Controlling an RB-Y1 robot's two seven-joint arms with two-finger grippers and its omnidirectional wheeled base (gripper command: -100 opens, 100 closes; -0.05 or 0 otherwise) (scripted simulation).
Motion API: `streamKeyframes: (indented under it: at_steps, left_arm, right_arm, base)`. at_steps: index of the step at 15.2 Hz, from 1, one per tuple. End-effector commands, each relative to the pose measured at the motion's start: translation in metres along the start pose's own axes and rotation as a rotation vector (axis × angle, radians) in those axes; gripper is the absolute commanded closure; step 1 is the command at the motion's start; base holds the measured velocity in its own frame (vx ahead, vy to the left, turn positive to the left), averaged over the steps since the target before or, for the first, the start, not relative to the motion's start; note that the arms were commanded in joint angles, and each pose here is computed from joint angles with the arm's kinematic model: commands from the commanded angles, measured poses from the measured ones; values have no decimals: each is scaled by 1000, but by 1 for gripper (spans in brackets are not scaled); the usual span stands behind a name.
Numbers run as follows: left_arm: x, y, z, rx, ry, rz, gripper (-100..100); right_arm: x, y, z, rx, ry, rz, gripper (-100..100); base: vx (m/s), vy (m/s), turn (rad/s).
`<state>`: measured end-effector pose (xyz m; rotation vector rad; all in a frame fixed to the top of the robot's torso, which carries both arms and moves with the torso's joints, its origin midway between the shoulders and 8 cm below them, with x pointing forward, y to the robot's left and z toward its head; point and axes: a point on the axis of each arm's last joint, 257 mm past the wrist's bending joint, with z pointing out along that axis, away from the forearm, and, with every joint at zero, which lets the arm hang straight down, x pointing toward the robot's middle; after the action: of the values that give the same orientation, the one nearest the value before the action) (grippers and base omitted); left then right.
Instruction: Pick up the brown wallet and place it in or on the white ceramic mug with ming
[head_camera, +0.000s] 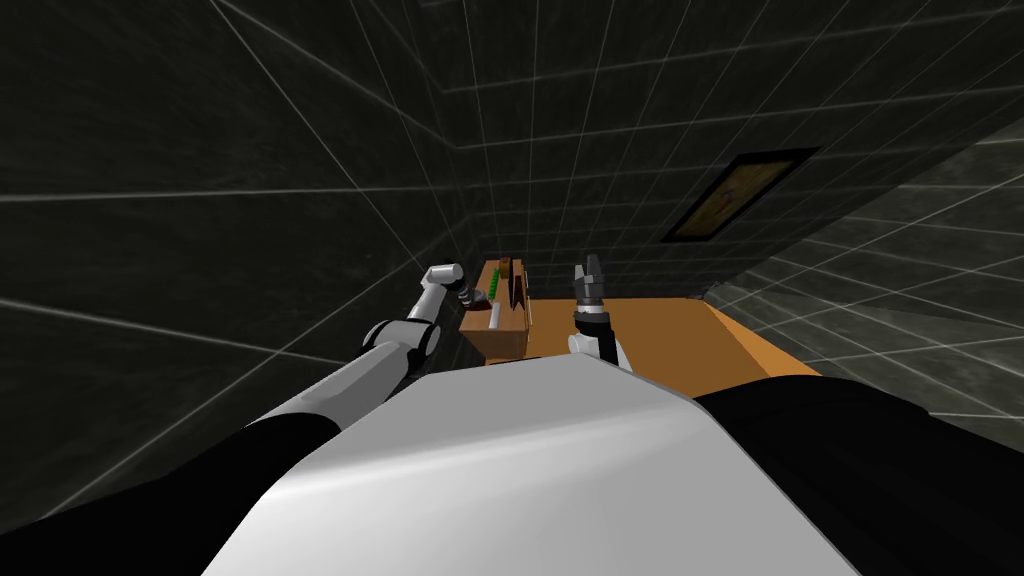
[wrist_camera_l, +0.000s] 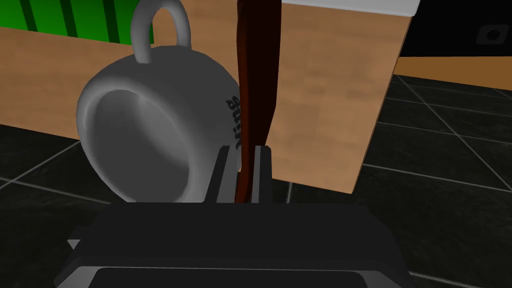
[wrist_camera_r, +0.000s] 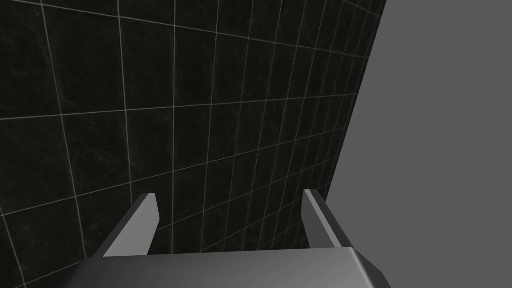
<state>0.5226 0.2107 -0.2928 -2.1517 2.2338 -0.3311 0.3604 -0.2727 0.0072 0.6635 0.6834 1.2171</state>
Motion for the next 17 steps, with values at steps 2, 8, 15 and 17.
streamKeyframes:
  at_steps: [2, 8, 15, 17]
  left_arm:
    - [-1, -11, -24, 0, -2, -9, 100]
    - [-4, -26, -66, -2, -8, -30, 100]
    - [-10, -39, -113, -2, -13, -68, 100]
    - [-12, -42, -129, -1, -14, -84, 100]
  right_arm:
    - [0, 0, 0, 0, 0, 0, 0]
    - [0, 0, 0, 0, 0, 0, 0]
    - [0, 0, 0, 0, 0, 0, 0]
    - [0, 0, 0, 0, 0, 0, 0]
  base:
    - [18, 19, -51]
    - [19, 16, -68]
    - [13, 13, -78]
    - [11, 8, -57]
